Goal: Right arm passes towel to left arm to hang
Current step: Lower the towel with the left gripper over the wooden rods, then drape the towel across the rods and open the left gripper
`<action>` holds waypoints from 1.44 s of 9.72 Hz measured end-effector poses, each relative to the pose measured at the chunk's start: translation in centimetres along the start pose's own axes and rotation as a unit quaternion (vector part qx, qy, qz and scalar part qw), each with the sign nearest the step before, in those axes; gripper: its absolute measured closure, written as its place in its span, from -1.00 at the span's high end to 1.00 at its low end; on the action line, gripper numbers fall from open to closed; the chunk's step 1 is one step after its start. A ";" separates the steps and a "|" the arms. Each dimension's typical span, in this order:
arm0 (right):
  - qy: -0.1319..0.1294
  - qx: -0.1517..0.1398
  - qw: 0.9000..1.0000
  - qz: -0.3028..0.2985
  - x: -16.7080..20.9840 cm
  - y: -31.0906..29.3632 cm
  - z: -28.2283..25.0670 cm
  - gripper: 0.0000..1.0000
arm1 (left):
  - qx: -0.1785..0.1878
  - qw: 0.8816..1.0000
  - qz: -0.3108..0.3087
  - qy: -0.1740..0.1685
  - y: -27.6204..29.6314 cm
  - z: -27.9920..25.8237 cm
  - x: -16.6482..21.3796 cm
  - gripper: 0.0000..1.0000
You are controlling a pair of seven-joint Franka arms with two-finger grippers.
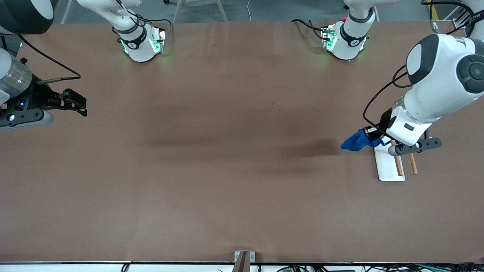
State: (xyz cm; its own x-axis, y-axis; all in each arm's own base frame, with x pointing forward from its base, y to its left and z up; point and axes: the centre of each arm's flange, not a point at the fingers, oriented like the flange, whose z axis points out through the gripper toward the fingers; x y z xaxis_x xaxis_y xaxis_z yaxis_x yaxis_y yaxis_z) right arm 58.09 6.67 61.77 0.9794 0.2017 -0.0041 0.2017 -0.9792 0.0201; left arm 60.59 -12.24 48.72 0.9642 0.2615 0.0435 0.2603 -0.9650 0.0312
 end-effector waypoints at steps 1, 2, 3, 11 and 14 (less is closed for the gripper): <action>0.002 0.000 1.000 -0.006 0.0 -0.7 -0.2 1.00 | 0.021 0.999 -0.026 0.021 0.2 0.2 0.0 -0.91; 0.004 0.001 1.000 -0.011 0.0 -1.2 -0.3 1.00 | 0.053 0.997 -0.047 0.043 0.3 0.5 0.1 -0.91; 0.006 0.001 1.000 -0.013 0.0 -1.5 -0.4 1.00 | 0.081 0.993 -0.060 0.061 0.2 1.0 0.0 -0.91; 0.014 0.001 0.996 0.089 -1.2 8.8 1.0 1.00 | 0.112 0.992 0.064 -0.012 -6.8 1.5 1.2 -0.91; 0.016 -0.001 0.995 0.103 -1.7 10.3 0.7 1.00 | 0.087 0.984 0.146 -0.043 -14.2 1.0 3.1 -0.91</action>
State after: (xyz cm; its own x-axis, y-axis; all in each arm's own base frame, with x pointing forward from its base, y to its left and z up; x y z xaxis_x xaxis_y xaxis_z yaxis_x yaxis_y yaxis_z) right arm 58.45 -3.76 61.27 0.9995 -0.0026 0.0313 -0.0032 -0.9998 0.0185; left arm 59.89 2.24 47.40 0.9979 -0.0227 -0.0601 -0.0311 -0.9893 -0.1422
